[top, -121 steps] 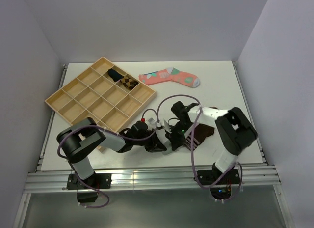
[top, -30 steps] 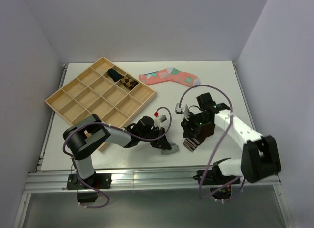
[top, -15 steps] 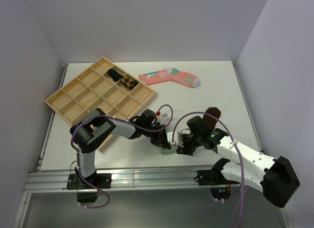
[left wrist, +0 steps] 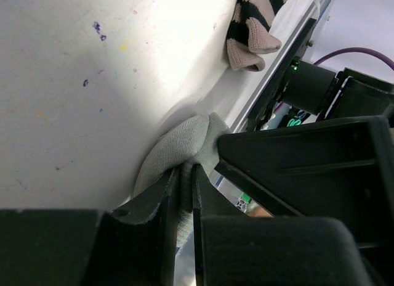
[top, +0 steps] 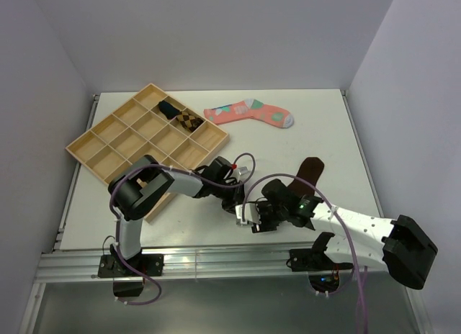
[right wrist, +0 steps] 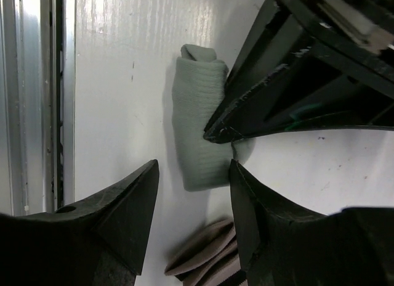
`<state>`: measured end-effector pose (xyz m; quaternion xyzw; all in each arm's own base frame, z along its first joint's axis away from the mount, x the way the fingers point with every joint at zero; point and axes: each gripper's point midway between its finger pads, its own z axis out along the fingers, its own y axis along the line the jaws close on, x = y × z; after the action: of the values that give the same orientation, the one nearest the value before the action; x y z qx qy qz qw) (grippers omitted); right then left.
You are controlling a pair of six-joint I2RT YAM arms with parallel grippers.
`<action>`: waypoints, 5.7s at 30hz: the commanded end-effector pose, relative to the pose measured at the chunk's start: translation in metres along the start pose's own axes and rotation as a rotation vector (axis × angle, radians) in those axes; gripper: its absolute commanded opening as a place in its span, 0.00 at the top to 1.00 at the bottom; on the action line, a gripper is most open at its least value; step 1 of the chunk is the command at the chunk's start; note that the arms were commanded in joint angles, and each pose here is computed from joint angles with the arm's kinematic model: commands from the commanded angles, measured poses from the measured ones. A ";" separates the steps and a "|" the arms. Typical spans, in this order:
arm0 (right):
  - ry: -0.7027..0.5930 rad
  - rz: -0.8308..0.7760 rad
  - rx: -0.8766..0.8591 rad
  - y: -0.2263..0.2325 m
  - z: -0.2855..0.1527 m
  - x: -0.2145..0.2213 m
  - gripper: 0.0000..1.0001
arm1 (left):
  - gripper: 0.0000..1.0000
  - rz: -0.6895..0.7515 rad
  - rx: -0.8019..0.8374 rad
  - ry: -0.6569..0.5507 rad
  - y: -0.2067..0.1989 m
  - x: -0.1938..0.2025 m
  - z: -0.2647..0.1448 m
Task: Roll the socks
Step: Roll the sock at the center of the board, then pick up the sock at the center of the board, then place the sock in the storage box.
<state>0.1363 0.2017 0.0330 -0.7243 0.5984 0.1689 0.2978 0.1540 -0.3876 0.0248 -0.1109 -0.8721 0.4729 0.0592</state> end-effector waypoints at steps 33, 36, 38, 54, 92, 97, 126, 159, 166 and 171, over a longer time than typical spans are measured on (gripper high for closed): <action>0.272 0.165 -0.101 0.000 0.039 0.026 0.92 | 0.78 -0.084 -0.241 -0.138 0.035 -0.052 -0.036; 0.275 0.198 -0.083 -0.005 0.038 0.028 0.94 | 0.76 -0.075 -0.237 -0.231 0.022 -0.067 -0.053; 0.269 0.218 -0.069 -0.009 0.037 0.028 0.95 | 0.73 -0.088 -0.246 -0.296 0.019 -0.076 -0.063; 0.156 0.484 0.081 -0.091 0.008 -0.007 0.97 | 0.57 -0.242 -0.187 -0.839 -0.002 -0.054 -0.151; -0.033 0.634 0.238 -0.135 -0.054 -0.092 0.98 | 0.50 -0.448 0.195 -1.095 -0.078 -0.082 -0.127; -0.046 0.638 0.210 -0.130 -0.055 -0.097 0.98 | 0.54 -0.448 0.198 -1.107 -0.076 -0.083 -0.128; -0.105 0.573 0.108 -0.105 -0.061 -0.107 0.97 | 1.00 -0.308 0.062 -1.108 -0.078 -0.100 -0.119; -0.056 0.669 0.447 -0.151 -0.153 -0.041 0.36 | 1.00 -0.056 0.096 -1.302 -0.107 -0.197 -0.277; -0.054 0.699 0.455 -0.156 -0.157 -0.026 0.36 | 1.00 -0.049 0.086 -1.204 -0.059 -0.247 -0.275; -0.042 0.712 0.453 -0.159 -0.153 -0.016 0.37 | 1.00 -0.077 0.064 -1.147 -0.019 -0.274 -0.256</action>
<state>0.2632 0.1330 0.1906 -0.3788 0.8355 0.1367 0.3739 0.4605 -0.2432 0.1655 0.2507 -0.7623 0.4441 -0.3985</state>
